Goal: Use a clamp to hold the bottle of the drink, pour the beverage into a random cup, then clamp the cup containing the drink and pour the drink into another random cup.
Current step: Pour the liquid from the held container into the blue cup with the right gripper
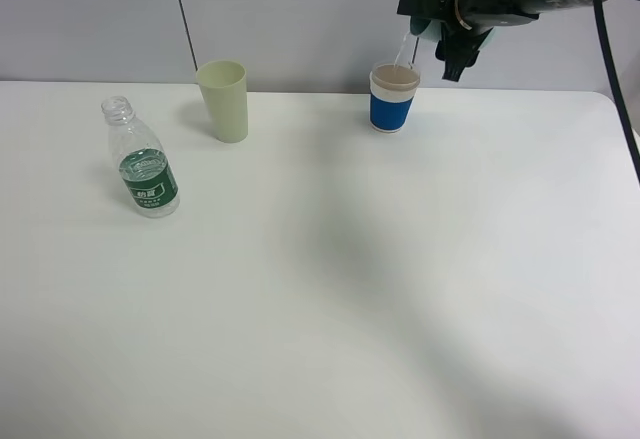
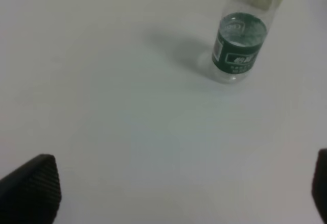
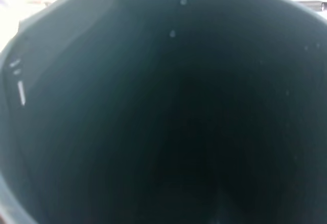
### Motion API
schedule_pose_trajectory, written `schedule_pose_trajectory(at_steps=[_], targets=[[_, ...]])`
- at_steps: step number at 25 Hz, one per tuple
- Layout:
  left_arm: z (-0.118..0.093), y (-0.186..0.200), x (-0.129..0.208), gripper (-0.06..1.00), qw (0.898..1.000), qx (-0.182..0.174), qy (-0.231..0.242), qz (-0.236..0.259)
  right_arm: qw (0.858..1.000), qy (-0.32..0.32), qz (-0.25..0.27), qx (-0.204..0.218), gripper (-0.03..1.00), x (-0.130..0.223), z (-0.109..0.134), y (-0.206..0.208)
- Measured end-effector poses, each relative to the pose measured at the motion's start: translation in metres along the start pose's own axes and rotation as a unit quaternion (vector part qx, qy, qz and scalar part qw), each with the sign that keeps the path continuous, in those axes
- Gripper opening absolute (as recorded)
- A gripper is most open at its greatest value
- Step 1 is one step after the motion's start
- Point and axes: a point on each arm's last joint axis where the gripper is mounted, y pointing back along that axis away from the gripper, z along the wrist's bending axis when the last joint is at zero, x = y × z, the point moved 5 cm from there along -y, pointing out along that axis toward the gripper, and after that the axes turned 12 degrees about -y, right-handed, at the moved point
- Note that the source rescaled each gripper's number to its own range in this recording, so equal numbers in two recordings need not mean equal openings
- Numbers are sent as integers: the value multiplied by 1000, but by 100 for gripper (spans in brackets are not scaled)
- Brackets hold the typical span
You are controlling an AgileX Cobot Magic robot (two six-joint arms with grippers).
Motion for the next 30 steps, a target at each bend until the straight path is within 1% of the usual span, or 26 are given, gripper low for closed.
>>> schedule_pose_trajectory(at_steps=[7,13,30], targets=[[0,0,0,100,1000,0,0,0,1000,8,0,3,0,0,-1,0],[0,0,0,100,1000,0,0,0,999,41,0,4,0,0,-1,0],[0,0,0,100,1000,0,0,0,997,70,-3,14,0,-1,-4,0]])
